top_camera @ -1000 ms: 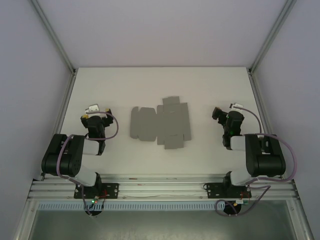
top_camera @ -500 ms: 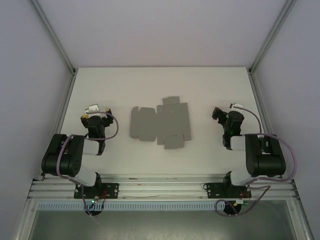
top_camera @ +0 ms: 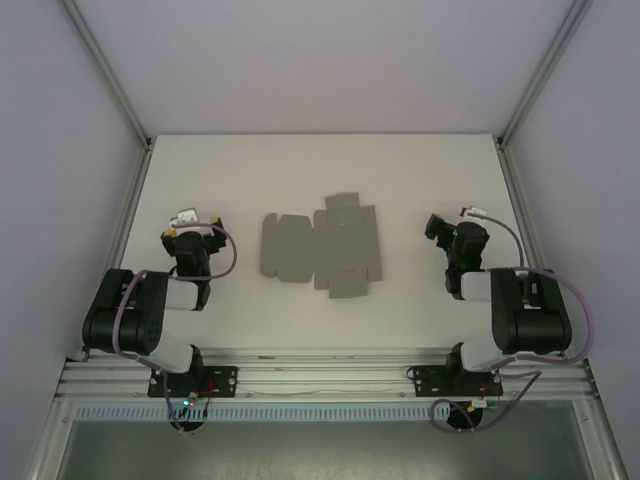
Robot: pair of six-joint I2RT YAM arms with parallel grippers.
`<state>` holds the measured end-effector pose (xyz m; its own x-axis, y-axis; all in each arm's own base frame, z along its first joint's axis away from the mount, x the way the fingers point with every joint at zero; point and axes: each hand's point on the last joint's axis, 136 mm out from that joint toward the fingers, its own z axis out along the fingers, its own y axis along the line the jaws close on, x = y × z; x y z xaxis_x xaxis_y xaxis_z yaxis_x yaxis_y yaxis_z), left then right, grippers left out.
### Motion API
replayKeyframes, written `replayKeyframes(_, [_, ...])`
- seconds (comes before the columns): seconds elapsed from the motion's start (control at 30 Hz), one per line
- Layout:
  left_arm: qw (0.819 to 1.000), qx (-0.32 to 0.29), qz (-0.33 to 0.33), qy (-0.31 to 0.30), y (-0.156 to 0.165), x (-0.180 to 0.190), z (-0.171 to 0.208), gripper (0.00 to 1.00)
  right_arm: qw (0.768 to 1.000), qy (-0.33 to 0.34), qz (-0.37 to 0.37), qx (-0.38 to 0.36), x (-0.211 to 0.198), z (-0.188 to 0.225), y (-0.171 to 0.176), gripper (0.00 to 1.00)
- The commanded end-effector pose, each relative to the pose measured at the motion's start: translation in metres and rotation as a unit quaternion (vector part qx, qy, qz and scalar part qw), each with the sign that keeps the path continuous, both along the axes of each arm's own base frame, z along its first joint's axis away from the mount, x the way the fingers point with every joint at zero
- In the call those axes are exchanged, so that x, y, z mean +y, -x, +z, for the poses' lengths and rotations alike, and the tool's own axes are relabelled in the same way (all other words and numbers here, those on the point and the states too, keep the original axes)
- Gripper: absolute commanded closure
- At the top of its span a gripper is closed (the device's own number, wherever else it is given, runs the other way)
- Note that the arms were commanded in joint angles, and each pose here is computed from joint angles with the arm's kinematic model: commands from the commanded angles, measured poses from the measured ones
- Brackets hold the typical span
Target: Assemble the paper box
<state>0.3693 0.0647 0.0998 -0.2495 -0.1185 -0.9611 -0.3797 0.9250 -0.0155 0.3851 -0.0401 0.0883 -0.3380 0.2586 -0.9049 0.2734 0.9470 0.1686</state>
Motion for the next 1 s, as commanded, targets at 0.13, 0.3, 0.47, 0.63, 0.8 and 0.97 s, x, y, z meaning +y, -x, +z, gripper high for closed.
replayKeyframes(0.13, [1.000, 0.008, -0.007, 0.004, -0.007, -0.005, 0.045, 0.00, 0.999, -0.008, -0.033, -0.008, -0.010, 0.052, 0.001, 0.00])
replayKeyframes(0.3, [0.993, 0.075, -0.052, 0.075, 0.003, -0.042, 0.050, 0.00, 0.999, -0.019, 0.027, 0.029, 0.040, 0.079, 0.009, 0.01])
replayKeyframes(0.47, [0.971, 0.134, -0.130, 0.151, 0.017, -0.103, 0.035, 0.00, 0.990, -0.081, 0.098, 0.057, 0.112, 0.086, 0.023, 0.10])
replayKeyframes(0.63, [0.951, 0.157, -0.175, 0.202, 0.024, -0.133, 0.022, 0.00, 0.963, -0.162, 0.194, 0.097, 0.184, 0.082, 0.034, 0.23])
replayKeyframes(0.8, [0.943, 0.170, -0.192, 0.211, 0.025, -0.144, 0.013, 0.00, 0.945, -0.161, 0.245, 0.145, 0.229, 0.059, 0.040, 0.37])
replayKeyframes(0.97, [0.938, 0.180, -0.202, 0.215, 0.027, -0.148, 0.006, 0.00, 0.935, -0.161, 0.255, 0.187, 0.243, 0.028, 0.044, 0.40])
